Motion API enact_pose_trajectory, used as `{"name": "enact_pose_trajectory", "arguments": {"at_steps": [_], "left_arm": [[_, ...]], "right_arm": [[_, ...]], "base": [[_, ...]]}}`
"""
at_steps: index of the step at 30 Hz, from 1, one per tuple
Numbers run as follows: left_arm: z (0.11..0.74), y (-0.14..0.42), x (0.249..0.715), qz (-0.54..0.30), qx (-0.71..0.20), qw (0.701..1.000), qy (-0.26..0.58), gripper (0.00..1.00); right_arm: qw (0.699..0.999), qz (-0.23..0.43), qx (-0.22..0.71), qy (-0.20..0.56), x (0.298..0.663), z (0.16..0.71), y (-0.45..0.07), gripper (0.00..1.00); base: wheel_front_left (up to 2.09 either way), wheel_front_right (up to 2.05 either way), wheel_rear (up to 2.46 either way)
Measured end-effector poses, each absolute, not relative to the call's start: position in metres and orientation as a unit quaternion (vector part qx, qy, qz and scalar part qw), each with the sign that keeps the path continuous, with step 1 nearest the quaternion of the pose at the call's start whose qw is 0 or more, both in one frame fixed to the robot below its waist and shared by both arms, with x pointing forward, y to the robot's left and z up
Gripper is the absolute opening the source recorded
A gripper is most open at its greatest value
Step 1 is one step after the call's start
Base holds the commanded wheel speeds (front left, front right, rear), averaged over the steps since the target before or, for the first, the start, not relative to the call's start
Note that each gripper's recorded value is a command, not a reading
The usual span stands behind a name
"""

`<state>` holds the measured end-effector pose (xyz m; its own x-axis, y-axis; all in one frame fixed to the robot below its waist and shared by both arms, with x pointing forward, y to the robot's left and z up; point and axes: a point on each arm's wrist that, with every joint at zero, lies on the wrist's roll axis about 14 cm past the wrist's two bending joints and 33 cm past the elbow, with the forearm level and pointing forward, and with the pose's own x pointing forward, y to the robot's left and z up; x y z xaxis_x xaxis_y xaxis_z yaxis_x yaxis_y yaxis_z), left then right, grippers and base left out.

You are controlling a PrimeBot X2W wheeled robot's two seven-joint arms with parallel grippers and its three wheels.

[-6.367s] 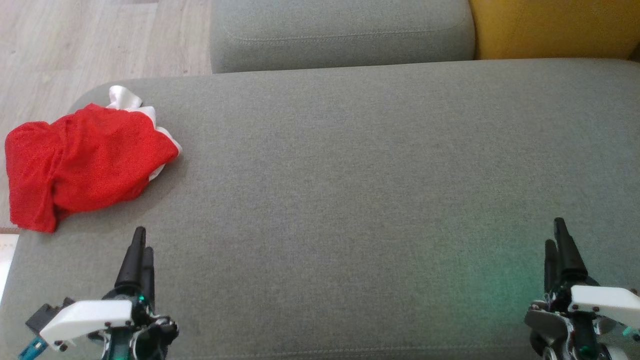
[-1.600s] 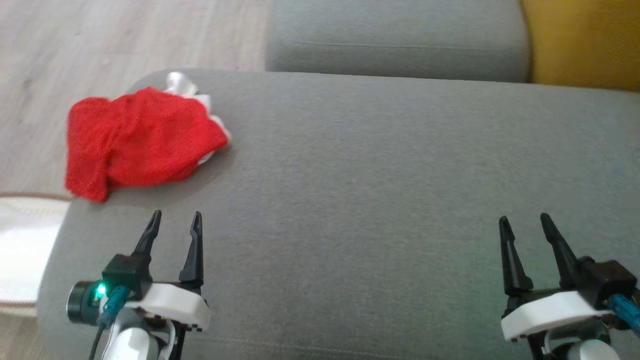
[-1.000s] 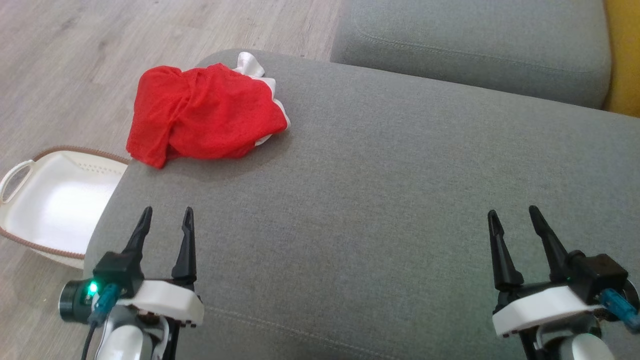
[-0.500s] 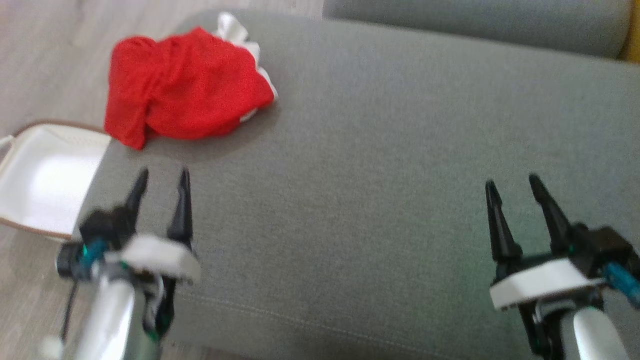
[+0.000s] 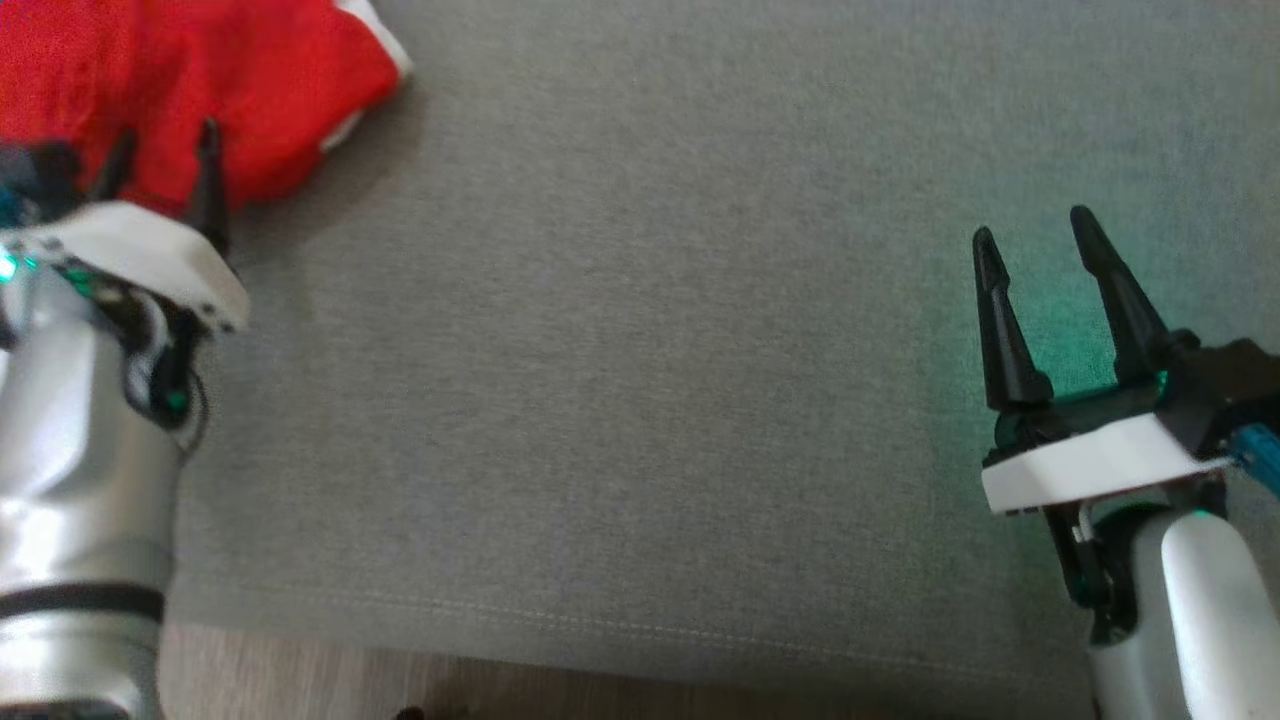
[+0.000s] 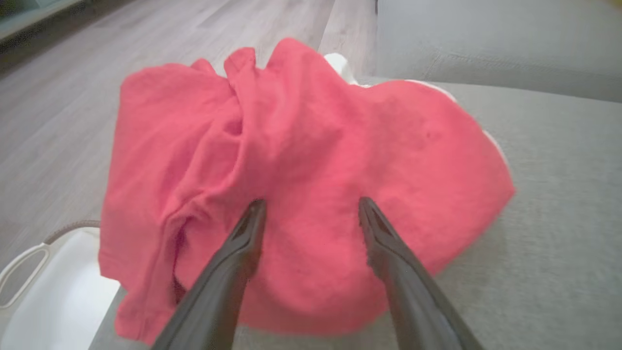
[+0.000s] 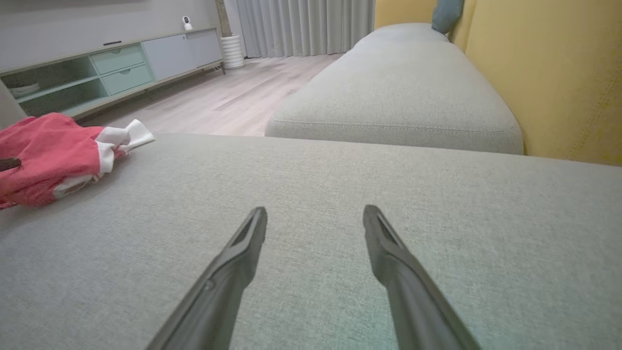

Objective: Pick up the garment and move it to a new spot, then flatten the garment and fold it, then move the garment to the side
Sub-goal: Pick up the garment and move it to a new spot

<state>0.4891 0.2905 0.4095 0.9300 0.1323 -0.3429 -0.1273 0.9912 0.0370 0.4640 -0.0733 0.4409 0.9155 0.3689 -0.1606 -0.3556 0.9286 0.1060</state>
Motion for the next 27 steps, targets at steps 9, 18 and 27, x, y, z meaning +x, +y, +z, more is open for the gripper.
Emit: {"name": "enact_pose_trajectory", "arguments": {"at_steps": [9,18,27], "left_arm": [[0.353,0.301,0.517,0.079,-0.024,0.949,0.304,0.00],[0.409,0.312,0.536,0.085,0.023,0.981,0.175,0.00],[0.487,0.307,0.522,0.088,0.032,0.995,0.042,0.00]], "right_arm": [[0.979,0.160,0.036,0.118,0.472,0.410,-0.092,1.00],[0.982,0.158,0.035,0.097,0.475,0.425,-0.092,1.00],[0.984,0.159,0.034,0.066,0.462,0.458,-0.091,1.00]], "base": [[0.00,0.00,0.00],[0.00,0.00,0.00],[0.00,0.00,0.00]]}}
